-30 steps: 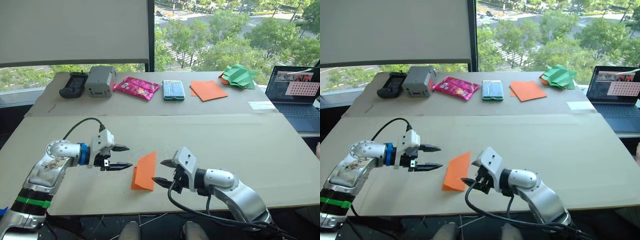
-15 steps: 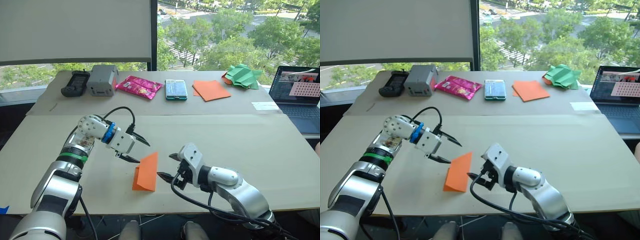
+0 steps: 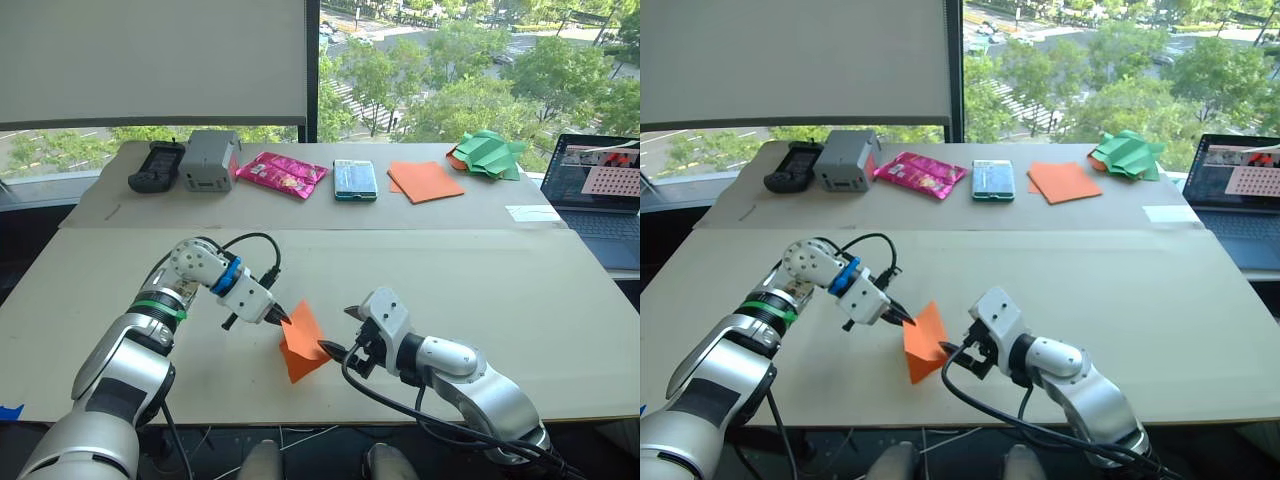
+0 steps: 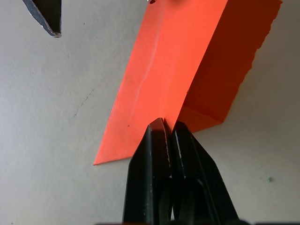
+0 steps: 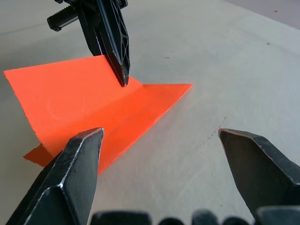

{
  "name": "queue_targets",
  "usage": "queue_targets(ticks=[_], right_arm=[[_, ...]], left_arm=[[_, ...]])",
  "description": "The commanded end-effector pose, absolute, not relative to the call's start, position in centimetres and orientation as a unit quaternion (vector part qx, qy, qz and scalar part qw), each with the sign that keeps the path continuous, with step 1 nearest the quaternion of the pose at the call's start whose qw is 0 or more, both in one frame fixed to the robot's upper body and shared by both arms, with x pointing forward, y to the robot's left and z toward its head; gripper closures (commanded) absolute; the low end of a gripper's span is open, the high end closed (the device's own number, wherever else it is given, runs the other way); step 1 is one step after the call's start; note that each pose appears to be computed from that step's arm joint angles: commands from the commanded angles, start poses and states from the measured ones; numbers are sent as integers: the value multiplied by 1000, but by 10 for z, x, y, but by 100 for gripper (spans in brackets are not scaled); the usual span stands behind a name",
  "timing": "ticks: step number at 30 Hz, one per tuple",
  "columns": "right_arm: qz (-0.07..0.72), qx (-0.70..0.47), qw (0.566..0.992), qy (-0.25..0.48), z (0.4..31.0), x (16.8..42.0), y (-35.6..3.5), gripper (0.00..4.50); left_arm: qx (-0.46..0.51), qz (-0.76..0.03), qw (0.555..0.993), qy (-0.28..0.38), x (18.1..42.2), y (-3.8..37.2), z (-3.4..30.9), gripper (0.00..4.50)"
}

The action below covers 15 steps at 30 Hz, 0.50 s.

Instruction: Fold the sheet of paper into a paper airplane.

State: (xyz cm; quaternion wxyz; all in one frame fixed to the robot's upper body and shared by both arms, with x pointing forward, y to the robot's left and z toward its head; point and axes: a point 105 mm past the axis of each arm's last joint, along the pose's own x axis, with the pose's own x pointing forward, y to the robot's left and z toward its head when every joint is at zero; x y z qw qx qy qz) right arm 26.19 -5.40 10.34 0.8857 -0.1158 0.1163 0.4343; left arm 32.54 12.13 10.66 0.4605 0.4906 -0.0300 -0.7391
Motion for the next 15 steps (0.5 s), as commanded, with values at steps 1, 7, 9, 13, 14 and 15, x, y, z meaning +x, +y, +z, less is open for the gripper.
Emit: queue_targets(ticks=[1,7,9,13,14,15], right_arm=[[420,-124,896,77,122,270,-58,15],[355,-127,926,25,160,293,-98,15],[354,-122,927,14,169,293,-103,15],[357,-114,927,6,174,293,-106,15],[359,-115,926,8,173,294,-106,15],[363,-119,924,11,170,294,-105,15]], left_arm=[[502,-720,478,-42,330,125,116,448],[456,-648,610,26,342,137,126,448],[420,-635,645,60,334,137,131,448],[389,-580,706,115,324,138,135,448],[384,-563,718,140,322,141,132,448],[385,-550,725,156,319,142,129,448]])
